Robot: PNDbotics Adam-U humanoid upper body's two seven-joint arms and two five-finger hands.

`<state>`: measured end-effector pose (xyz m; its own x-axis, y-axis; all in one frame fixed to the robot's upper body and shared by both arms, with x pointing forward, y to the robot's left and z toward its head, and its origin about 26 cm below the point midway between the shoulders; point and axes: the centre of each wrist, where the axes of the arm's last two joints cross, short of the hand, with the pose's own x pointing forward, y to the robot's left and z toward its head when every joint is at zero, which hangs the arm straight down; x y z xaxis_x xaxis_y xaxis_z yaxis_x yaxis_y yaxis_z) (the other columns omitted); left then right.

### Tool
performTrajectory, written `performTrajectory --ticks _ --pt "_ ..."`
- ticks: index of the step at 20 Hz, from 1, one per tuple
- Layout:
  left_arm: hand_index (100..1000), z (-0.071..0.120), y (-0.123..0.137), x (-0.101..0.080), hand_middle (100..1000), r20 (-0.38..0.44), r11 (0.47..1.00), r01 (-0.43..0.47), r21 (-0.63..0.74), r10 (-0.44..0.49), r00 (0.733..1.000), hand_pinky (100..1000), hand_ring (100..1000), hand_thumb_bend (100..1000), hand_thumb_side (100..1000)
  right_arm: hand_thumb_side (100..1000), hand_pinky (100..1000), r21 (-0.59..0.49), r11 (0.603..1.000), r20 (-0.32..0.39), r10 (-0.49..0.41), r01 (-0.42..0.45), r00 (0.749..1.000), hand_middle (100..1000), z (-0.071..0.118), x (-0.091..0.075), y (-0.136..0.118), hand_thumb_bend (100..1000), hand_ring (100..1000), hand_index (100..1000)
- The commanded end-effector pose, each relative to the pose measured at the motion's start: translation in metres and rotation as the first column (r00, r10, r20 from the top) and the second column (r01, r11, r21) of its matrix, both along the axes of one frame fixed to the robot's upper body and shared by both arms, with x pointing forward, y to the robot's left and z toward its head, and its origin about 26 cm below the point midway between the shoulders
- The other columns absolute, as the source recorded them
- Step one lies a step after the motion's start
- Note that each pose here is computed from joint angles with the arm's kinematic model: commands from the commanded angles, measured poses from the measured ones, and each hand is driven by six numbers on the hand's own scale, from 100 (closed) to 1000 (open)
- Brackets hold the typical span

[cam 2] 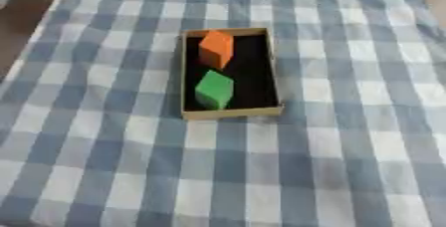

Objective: Pick up objects on the table and place them in the box.

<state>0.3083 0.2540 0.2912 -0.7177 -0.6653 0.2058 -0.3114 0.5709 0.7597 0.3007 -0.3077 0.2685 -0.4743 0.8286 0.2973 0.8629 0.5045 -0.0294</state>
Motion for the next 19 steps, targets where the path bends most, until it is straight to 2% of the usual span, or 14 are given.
performTrajectory --ticks 1,5,8,11,14,19 --pt "854 0.004 0.022 -0.007 697 0.04 0.995 -0.005 -0.095 0.009 0.999 709 750 142 712 1000 777 -0.013 1.0 0.037 -0.006 0.006 0.999 751 0.009 -0.004 -0.002 100 761 781" --pt "851 -0.012 0.044 -0.011 693 0.018 0.974 -0.01 -0.227 0.015 1.0 709 746 132 709 1000 777 -0.008 1.0 0.038 -0.009 0.009 0.999 751 0.009 -0.004 -0.001 100 761 781" --pt "854 -0.022 0.058 -0.015 696 0.021 0.967 -0.037 -0.252 0.044 0.999 710 746 140 713 1000 776 -0.007 1.0 0.036 -0.015 0.015 0.999 752 0.009 -0.004 -0.002 100 761 781" --pt "853 -0.031 0.066 -0.018 689 0.007 0.964 -0.029 -0.263 0.032 0.999 695 734 134 741 1000 774 -0.001 1.0 0.027 -0.014 0.014 1.0 751 0.008 -0.004 -0.001 100 759 781" --pt "853 -0.032 0.071 -0.019 688 0.014 0.961 -0.019 -0.277 0.024 1.0 694 733 134 735 1000 774 0.011 1.0 0.025 0.001 -0.002 1.0 750 0.008 -0.003 0.002 100 759 780" --pt "851 -0.028 0.077 -0.021 688 0.07 0.956 -0.003 -0.295 0.025 0.997 696 735 160 700 1000 775 0.014 1.0 0.023 0.013 -0.013 1.0 750 0.008 -0.002 0.004 100 759 780"
